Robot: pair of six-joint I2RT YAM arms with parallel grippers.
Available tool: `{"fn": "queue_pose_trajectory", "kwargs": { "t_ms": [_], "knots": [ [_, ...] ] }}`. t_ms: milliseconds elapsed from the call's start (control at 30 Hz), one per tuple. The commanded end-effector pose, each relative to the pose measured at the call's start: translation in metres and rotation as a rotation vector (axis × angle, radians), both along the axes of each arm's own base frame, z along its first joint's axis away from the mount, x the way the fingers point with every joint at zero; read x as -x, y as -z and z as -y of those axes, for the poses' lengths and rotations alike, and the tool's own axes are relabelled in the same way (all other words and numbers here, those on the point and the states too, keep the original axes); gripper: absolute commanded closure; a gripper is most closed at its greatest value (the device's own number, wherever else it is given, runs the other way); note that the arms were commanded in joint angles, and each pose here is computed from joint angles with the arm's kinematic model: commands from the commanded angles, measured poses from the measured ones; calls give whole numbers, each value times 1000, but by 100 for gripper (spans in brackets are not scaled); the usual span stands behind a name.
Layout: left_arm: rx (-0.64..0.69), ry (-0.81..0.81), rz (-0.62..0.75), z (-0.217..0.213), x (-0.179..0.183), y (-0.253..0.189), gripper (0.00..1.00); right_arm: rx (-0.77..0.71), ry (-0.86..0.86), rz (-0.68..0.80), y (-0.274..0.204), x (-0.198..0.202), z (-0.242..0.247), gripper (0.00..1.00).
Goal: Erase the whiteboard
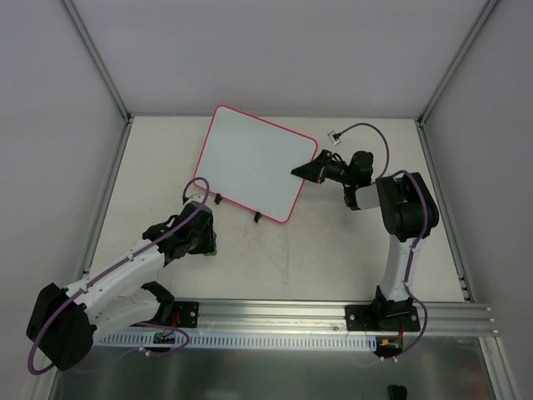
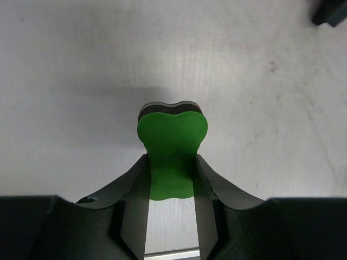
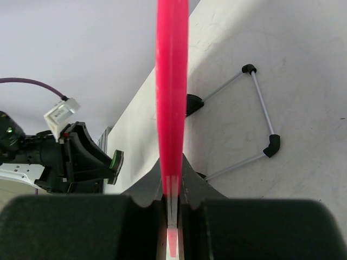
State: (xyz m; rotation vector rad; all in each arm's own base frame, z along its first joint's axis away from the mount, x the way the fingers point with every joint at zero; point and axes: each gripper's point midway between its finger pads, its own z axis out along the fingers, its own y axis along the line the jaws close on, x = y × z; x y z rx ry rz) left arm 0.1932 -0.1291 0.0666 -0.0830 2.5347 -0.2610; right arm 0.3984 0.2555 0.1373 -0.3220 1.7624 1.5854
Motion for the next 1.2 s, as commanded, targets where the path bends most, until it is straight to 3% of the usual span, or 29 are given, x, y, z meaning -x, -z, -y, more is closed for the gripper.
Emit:
{"fn": "queue_pose_trajectory", "kwargs": {
  "t_ms": [0, 67, 133, 233, 533, 600, 733, 933, 1100, 1167],
  "knots": [
    [8, -75, -122, -16, 16, 19, 100, -48, -40, 332, -54, 9, -5, 100],
    [1, -86, -125, -18, 15, 19, 100, -48, -39, 335, -55, 9, -5, 100],
    [-1, -100, -144, -19, 15, 23, 83, -47, -39, 334, -54, 10, -4, 100],
    [-16, -103, -177, -19, 15, 30, 73, -48, -38, 335, -54, 10, -4, 100],
    [-19, -64, -240, -10, 14, 51, 66, -44, -32, 342, -55, 12, -3, 99],
    [-6, -59, -225, -9, 12, 48, 50, -44, -29, 340, -54, 11, -3, 94],
    [19, -62, -179, -9, 11, 39, 32, -44, -29, 339, -54, 11, -3, 87],
    [46, -70, -118, -10, 9, 28, 2, -44, -26, 339, -54, 11, -2, 86],
    [59, -75, -95, -11, 8, 24, 1, -43, -18, 330, -52, 8, 1, 83],
    [61, -74, -94, -11, 9, 24, 1, -46, -14, 320, -51, 7, 1, 76]
  ]
}}
